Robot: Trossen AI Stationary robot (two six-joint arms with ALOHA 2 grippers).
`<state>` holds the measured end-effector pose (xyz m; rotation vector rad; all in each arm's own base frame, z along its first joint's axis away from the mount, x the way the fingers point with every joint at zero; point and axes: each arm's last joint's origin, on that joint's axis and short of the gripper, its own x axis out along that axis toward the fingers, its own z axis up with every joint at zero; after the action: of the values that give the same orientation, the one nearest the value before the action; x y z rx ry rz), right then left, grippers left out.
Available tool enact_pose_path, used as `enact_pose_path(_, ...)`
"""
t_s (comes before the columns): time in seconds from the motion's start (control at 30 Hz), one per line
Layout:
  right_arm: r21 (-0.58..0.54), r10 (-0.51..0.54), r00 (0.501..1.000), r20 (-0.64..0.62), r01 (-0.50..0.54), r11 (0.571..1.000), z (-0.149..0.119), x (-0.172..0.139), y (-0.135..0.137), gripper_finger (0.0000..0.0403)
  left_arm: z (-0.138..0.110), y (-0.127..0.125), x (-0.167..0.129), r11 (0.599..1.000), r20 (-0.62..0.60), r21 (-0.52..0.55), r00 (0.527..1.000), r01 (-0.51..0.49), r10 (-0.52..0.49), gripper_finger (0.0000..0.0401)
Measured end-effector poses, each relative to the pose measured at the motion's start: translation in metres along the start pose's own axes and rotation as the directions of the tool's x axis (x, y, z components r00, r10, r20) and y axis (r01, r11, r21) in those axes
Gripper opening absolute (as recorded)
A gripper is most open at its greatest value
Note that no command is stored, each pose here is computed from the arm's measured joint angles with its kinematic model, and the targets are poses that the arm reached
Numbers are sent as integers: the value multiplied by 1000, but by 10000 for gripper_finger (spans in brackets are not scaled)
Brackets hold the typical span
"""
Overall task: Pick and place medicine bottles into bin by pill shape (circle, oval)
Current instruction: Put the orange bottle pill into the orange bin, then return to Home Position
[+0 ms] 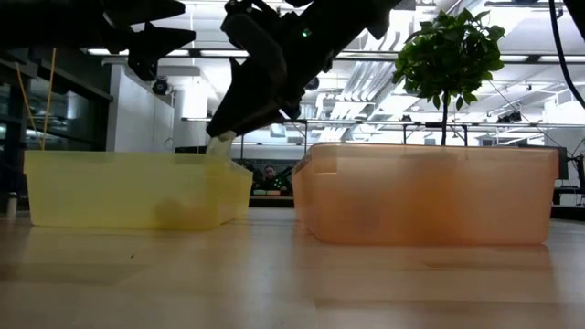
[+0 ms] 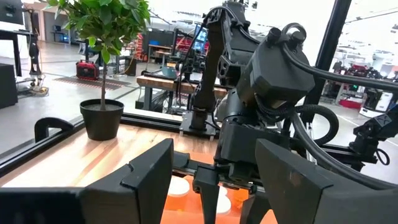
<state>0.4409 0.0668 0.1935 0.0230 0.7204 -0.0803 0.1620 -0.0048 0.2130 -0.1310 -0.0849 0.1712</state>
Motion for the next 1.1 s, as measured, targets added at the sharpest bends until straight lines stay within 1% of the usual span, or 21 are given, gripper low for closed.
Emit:
enact_pose_path(0.1, 1, 1, 1000, 3, -1, 1000, 0, 0, 1, 119, 0, 0, 0, 1000, 0, 0, 1000, 0, 0, 218)
enact_pose_path(0.37, 2, 1, 1000, 2, -1, 1000, 0, 0, 1, 179, 0, 0, 0, 1000, 0, 0, 1000, 0, 0, 218)
enact_pose_path(0.53, 15, 0, 1000, 2, 0, 1000, 0, 0, 0, 190, 0, 0, 0, 1000, -1, 0, 1000, 0, 0, 218)
enact_pose_path(0.63, -19, -4, 1000, -5, 4, 1000, 1, -4, 0, 190, -1, 0, 0, 1000, -8, 1, 1000, -1, 1, 218)
enact_pose_path(0.7, -42, -28, 1000, -14, 28, 999, 3, -12, 0, 190, -2, 0, 0, 1000, -17, 4, 1000, -2, 2, 218)
enact_pose_path(0.8, -63, -115, 993, -4, 114, 991, 0, -30, 3, 190, -2, 0, -1, 1000, -25, 6, 1000, -5, 5, 218)
enact_pose_path(0.9, -74, -203, 979, 15, 203, 976, -13, -53, 2, 190, -3, 1, -1, 1000, -32, 8, 999, -16, 16, 218)
enact_pose_path(1.0, -21, -240, 970, 47, 242, 970, -32, -82, -7, 190, -3, 2, -3, 1000, -42, 12, 999, -25, 26, 218)
enact_pose_path(1.1, 58, -245, 963, 114, 240, 969, -55, -111, -20, 190, -3, 2, -3, 1000, -44, 13, 999, -28, 29, 218)
